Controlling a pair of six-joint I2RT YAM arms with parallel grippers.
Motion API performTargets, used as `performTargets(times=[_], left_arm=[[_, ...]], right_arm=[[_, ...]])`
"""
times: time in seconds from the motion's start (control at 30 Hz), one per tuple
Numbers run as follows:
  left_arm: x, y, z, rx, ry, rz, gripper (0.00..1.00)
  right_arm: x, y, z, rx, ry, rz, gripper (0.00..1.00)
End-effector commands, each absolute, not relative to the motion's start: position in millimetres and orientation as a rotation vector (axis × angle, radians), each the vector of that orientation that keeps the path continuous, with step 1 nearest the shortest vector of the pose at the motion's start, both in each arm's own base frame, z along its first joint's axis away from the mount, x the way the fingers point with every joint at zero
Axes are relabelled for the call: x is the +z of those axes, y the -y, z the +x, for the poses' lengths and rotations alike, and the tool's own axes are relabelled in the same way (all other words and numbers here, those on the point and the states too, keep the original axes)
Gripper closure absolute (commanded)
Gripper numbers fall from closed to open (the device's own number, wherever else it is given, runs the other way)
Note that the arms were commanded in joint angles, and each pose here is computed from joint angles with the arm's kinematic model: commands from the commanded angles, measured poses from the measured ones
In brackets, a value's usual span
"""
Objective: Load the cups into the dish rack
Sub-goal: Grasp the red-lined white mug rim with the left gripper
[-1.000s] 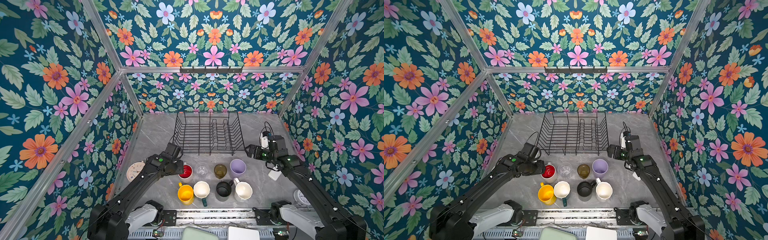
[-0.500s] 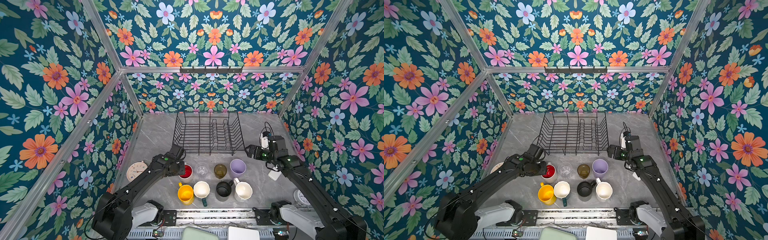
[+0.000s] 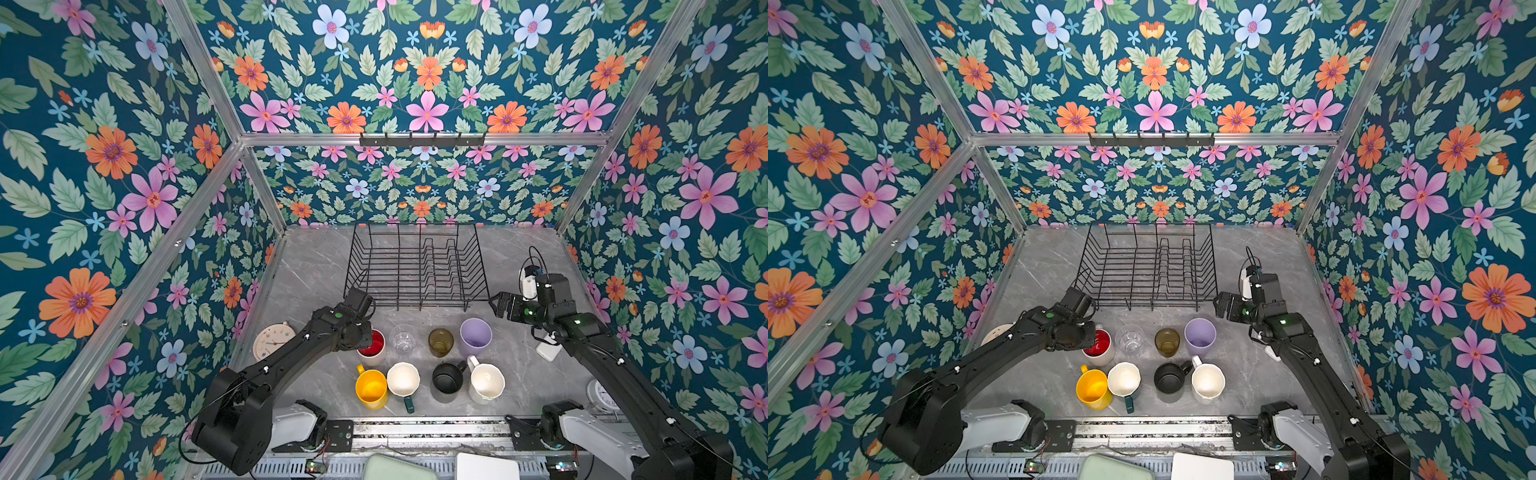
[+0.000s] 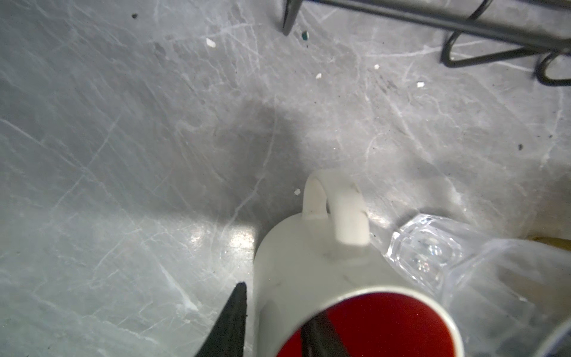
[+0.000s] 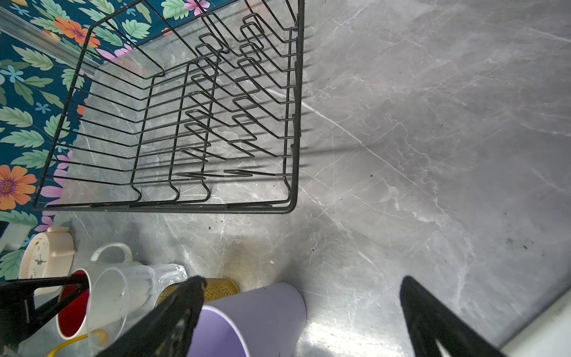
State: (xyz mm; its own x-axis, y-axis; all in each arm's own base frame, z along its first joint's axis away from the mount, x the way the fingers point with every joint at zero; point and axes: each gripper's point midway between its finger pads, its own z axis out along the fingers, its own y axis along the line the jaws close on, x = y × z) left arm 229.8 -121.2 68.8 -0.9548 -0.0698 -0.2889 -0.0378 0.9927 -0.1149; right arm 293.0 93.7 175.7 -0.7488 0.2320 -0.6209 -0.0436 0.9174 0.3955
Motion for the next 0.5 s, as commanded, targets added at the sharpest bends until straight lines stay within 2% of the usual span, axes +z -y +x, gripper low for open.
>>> performTargets(times=[0.0, 0.47], left_arm=[[69.3, 119.1, 233.3, -0.138, -2.823, -0.098, 0.73], [71.1, 112.7, 231.4, -0.093, -2.822, -0.098, 1.0]], right_arm=[[179.9, -94.7, 295.6, 0.519, -2.346, 0.132, 0.01], [176.2, -95.3, 293.5, 0.525, -2.35, 0.133, 0.01]])
